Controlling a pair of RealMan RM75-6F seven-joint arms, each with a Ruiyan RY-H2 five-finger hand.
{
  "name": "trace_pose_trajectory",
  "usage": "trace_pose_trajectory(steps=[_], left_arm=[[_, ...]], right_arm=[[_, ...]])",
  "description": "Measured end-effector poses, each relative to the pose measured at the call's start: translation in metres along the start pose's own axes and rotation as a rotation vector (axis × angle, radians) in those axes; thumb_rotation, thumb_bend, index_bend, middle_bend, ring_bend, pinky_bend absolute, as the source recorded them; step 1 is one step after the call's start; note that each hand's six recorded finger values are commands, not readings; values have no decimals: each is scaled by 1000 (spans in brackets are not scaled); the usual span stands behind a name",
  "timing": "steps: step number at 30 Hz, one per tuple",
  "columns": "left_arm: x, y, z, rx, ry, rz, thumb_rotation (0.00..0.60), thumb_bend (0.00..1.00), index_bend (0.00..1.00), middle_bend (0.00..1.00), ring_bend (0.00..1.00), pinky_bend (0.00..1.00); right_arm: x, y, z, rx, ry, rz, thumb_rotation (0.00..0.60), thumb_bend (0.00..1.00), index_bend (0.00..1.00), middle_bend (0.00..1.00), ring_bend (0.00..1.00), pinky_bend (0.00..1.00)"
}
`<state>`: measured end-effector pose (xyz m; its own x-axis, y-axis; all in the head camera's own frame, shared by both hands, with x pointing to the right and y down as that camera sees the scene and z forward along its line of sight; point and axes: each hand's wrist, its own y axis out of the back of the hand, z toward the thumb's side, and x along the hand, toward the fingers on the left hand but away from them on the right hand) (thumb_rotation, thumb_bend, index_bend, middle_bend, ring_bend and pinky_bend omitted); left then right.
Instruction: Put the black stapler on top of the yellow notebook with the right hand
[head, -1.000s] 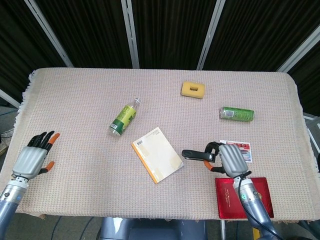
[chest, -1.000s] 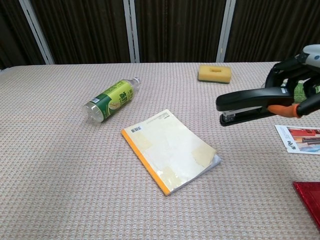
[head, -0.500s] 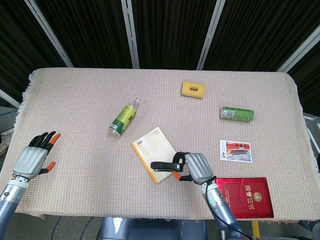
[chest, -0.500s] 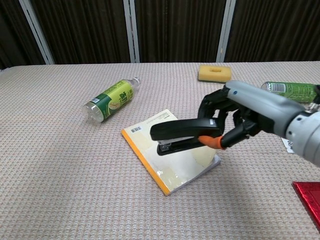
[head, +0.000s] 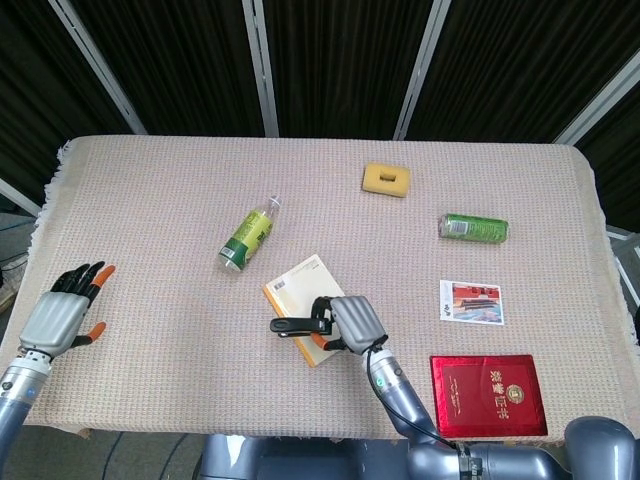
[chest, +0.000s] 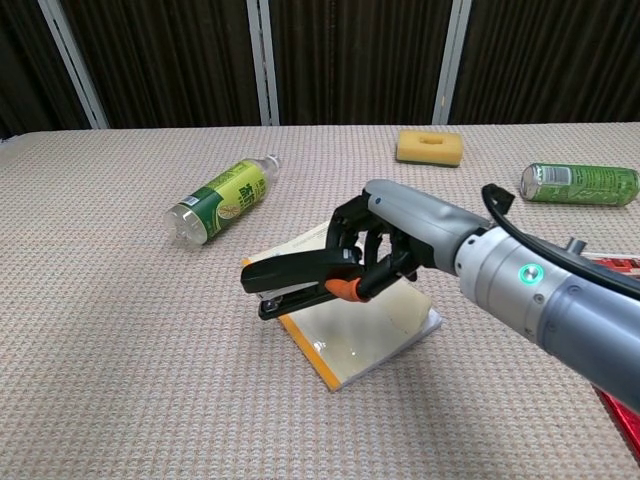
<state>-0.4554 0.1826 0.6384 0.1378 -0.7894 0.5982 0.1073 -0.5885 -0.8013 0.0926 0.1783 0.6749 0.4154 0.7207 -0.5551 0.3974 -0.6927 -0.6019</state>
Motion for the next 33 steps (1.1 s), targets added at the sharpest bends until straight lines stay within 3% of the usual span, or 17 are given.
trace_pose_trajectory(steps=[18, 33], left_arm=[[1, -1, -7, -2, 21, -7, 600, 317, 0, 0, 0, 110], [3, -6, -4, 11, 25, -24, 600, 319, 0, 0, 0, 110]], right_arm=[[-29, -8, -7, 6, -7, 32, 600, 369, 679, 504, 530, 763], [-33, 6, -35, 14, -45, 29, 600, 354, 680, 504, 530, 763]])
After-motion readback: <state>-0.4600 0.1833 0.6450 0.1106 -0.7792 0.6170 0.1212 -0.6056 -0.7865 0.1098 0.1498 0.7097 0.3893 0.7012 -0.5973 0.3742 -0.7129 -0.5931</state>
